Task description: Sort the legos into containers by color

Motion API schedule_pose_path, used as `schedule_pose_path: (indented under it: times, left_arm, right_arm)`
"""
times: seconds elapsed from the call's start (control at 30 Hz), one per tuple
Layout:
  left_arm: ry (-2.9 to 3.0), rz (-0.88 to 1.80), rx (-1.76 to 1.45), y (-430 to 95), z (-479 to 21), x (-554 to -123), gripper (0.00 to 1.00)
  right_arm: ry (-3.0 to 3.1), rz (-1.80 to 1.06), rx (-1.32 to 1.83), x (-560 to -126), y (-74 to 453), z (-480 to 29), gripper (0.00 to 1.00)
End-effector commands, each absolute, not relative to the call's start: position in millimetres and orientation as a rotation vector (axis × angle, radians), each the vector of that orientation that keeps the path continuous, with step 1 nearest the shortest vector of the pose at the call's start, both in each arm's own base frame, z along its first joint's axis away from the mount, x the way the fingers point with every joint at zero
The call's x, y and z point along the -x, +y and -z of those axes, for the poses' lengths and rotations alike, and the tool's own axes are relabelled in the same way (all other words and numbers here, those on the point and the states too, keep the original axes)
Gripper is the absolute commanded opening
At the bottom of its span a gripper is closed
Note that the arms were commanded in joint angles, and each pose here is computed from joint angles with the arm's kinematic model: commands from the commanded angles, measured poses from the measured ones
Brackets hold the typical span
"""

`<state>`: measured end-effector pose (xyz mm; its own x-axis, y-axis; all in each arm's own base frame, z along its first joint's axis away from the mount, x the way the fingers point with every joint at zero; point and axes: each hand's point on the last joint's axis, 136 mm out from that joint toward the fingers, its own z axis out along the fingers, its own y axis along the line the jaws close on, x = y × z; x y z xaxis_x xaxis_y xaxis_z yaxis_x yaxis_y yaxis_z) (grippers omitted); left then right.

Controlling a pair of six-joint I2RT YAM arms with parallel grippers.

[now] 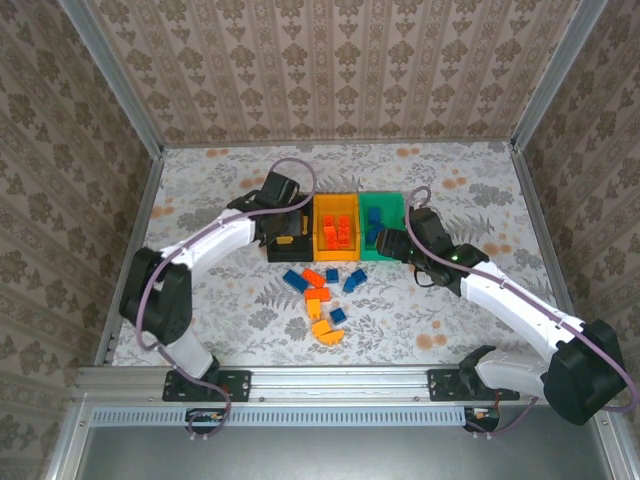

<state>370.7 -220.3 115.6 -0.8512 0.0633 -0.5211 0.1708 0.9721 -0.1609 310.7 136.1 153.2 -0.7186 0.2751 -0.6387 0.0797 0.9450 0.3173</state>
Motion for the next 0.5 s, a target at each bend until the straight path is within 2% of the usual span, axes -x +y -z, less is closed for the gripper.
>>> schedule_pose_path:
  times: [0.0,0.1,0.23,0.37,0.4,0.47]
  left_arm:
    - [2.552,0.258,-0.185,-225,-123,-390,0.50]
    - [2.545,0.277,-0.173,-229,-128,-394,0.65]
    - [2.485,0.371,-0.162,-236,-155,-387,0.79]
    - [2.380,0.496,-0.180,-245,-197,-361,0.89]
    - [2.356,0.519,-0.191,-247,-205,-352,0.98]
    - [2.326,0.542,-0.210,-248,-213,-332,1.00]
  right_arm:
    - [2.398,-0.351,-0.240,-299,133,-145,0.79]
    - [2.408,-0.404,-0.202,-294,140,-141,0.80]
    - [2.429,-0.457,-0.160,-287,151,-131,0.81]
    - [2.461,-0.485,-0.074,-280,176,-119,0.81]
    - [2.473,-0.474,-0.058,-278,182,-115,0.82]
    - [2.489,-0.455,-0.037,-274,194,-107,0.82]
